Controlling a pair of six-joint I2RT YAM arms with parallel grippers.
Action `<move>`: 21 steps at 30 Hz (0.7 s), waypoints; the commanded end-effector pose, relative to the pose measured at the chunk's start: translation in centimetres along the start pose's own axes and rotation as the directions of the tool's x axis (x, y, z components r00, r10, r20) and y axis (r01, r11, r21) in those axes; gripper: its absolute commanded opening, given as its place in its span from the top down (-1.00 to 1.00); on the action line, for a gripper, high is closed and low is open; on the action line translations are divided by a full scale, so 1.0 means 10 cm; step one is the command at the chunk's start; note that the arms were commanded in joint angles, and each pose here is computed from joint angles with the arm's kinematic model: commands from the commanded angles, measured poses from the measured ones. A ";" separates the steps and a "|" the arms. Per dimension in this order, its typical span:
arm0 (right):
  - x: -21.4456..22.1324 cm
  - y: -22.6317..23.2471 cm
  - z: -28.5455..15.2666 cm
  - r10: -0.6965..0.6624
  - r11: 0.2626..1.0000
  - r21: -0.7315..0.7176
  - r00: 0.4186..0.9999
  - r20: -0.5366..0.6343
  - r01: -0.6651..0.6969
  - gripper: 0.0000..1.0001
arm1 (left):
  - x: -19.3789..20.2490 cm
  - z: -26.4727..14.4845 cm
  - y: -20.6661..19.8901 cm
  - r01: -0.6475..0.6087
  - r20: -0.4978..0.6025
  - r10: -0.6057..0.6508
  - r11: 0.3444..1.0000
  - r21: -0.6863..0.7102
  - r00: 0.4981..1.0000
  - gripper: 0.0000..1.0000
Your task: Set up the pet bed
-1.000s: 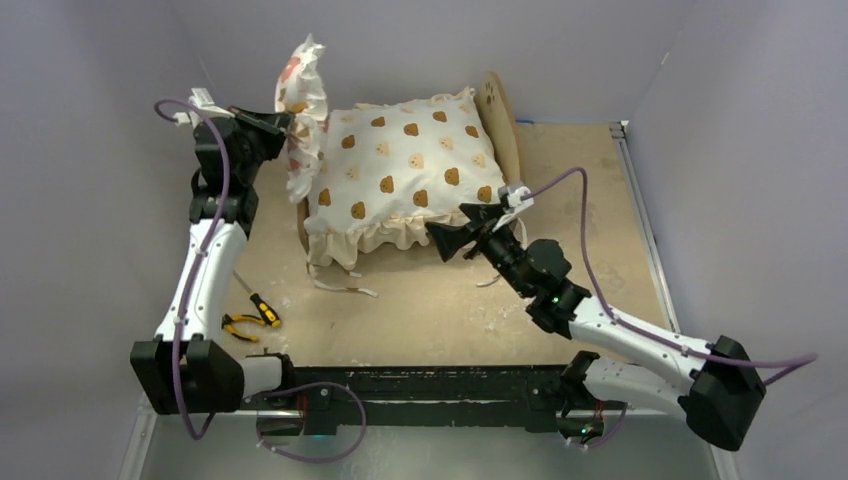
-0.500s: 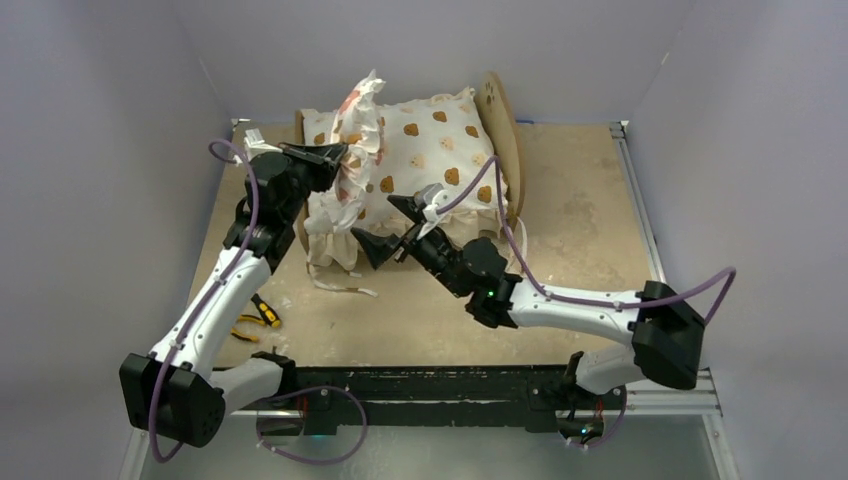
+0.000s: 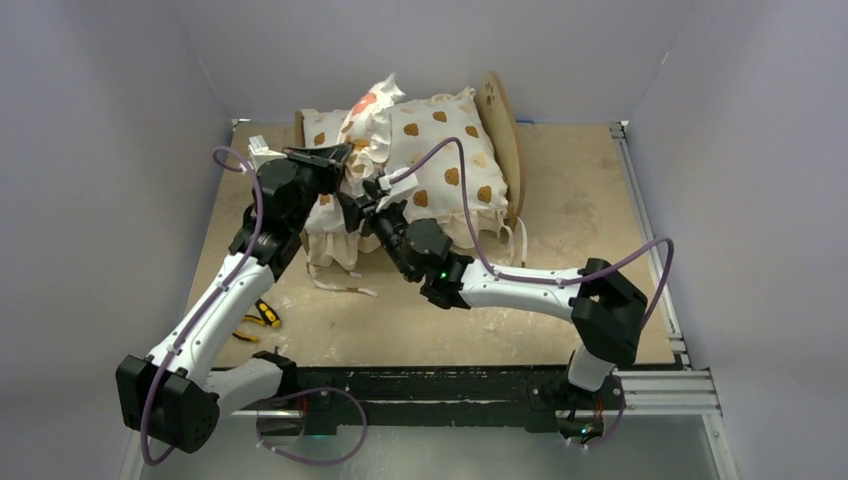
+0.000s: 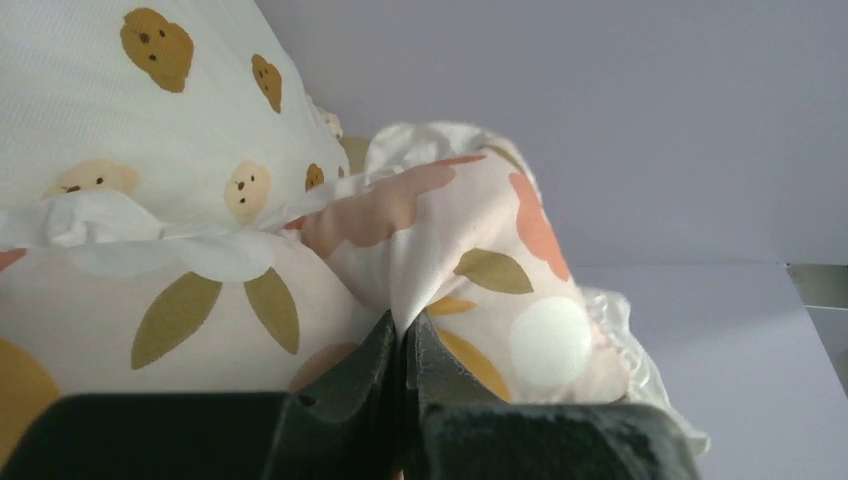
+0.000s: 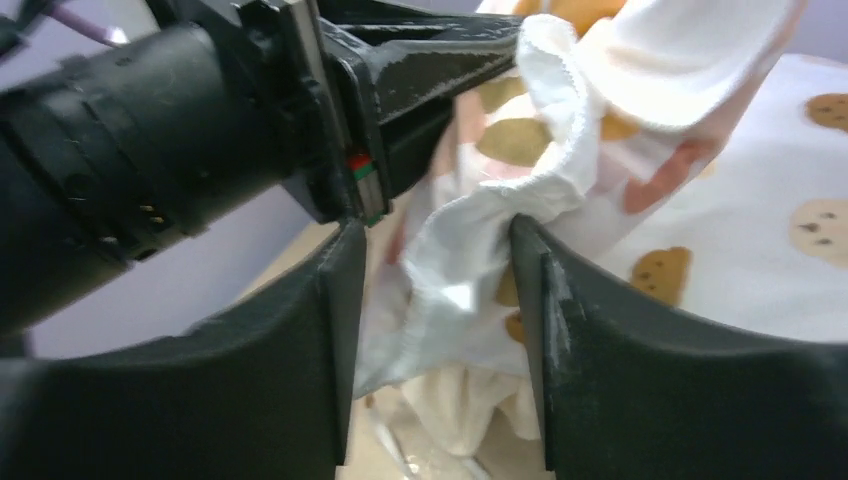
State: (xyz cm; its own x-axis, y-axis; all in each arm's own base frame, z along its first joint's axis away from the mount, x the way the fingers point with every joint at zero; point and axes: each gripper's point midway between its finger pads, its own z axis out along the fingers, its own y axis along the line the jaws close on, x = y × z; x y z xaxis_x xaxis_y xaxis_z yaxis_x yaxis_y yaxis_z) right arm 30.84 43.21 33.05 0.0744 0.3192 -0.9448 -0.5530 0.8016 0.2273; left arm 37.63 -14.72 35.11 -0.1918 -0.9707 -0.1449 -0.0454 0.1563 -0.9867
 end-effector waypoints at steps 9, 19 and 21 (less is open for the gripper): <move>-0.52 -0.57 0.13 -0.070 0.997 0.006 0.997 -0.040 0.071 1.00 | -0.15 -0.25 -0.55 -0.123 0.069 0.112 0.978 0.168 0.991 0.38; -0.57 -1.62 0.55 -0.205 0.974 -0.134 0.963 -0.176 0.183 1.00 | -0.56 -0.55 -0.70 -0.611 0.226 0.591 0.791 0.024 0.774 -0.17; -0.50 -1.86 0.63 -0.253 0.963 -0.152 0.941 -0.224 0.223 1.00 | -0.66 -0.68 -0.68 -0.672 0.244 0.656 0.740 -0.022 0.714 -0.17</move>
State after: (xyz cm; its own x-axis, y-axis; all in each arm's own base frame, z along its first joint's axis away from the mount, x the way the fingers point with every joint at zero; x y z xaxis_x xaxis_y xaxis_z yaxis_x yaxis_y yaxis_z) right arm 44.22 30.28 35.32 0.0315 0.0968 -0.9948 -0.5365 0.8414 0.0648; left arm 35.00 -11.40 41.19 -0.0400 -0.8181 -0.5737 0.1097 0.5671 -0.8163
